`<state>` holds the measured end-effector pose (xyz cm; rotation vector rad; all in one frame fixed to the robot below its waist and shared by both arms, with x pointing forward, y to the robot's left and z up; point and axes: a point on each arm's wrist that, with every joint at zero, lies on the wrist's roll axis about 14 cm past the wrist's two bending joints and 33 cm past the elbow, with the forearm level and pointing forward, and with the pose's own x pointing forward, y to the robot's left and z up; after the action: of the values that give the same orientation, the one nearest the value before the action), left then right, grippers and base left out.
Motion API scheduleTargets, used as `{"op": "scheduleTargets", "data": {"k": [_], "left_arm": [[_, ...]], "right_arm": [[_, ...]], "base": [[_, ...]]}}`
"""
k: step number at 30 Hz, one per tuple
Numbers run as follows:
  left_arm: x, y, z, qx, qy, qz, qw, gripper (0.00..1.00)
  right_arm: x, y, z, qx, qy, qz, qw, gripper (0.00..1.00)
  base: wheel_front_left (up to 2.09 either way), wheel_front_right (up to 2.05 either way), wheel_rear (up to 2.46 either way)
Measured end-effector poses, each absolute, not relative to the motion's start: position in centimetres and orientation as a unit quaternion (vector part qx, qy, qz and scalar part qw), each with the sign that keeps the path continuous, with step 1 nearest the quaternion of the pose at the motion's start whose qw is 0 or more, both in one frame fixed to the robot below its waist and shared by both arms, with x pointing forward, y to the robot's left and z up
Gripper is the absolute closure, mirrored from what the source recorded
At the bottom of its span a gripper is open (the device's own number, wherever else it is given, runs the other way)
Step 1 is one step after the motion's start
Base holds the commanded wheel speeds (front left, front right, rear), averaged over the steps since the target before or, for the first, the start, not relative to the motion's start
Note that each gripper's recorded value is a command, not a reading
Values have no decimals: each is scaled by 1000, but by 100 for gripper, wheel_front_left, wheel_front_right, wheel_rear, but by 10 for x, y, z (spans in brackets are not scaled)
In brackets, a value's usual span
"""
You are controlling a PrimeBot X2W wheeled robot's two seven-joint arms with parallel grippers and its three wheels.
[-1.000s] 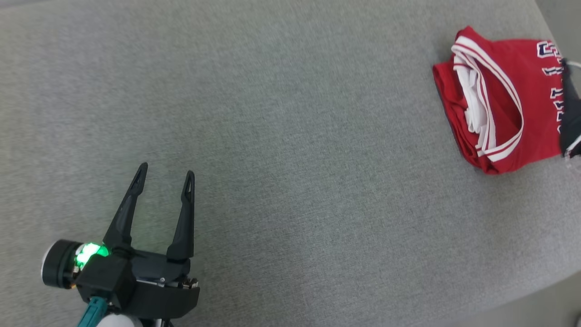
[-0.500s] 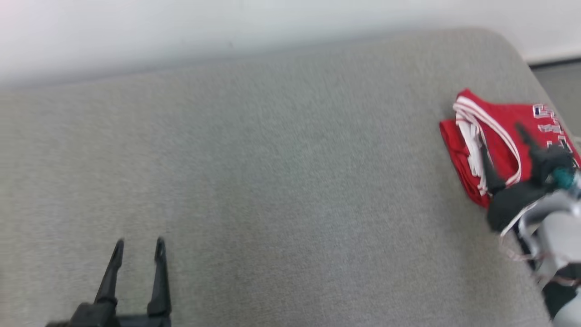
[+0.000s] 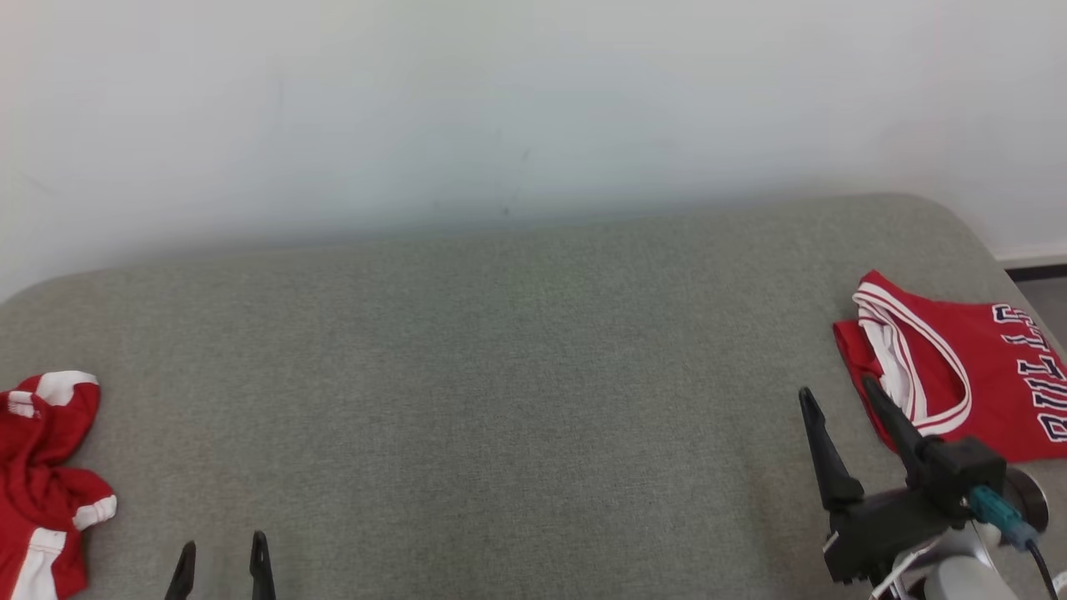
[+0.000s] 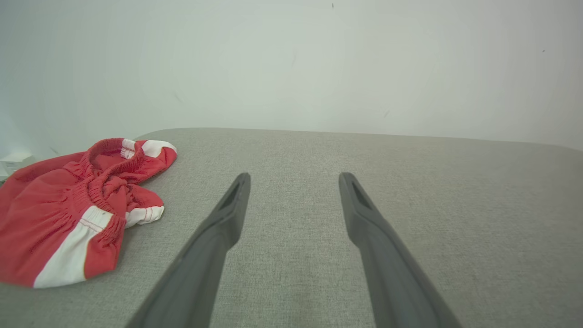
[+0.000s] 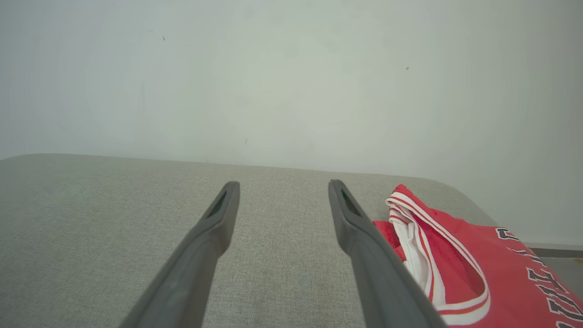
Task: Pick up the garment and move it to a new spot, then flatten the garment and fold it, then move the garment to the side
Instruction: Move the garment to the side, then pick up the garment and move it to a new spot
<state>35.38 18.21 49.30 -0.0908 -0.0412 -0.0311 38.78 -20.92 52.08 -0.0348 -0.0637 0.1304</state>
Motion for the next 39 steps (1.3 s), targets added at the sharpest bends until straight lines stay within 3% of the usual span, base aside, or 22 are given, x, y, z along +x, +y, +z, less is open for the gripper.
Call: {"op": "scheduleTargets", "data": {"k": [17, 39], "left_arm": [[322, 194, 479, -43, -3, -2, 999, 0], [324, 186, 472, -48, 9, -14, 999, 0]], "right_arm": [[338, -199, 481, 41, 4, 28, 999, 0], [337, -199, 479, 49, 8, 17, 999, 0]], "base": [[0, 0, 0], [0, 0, 0]]}}
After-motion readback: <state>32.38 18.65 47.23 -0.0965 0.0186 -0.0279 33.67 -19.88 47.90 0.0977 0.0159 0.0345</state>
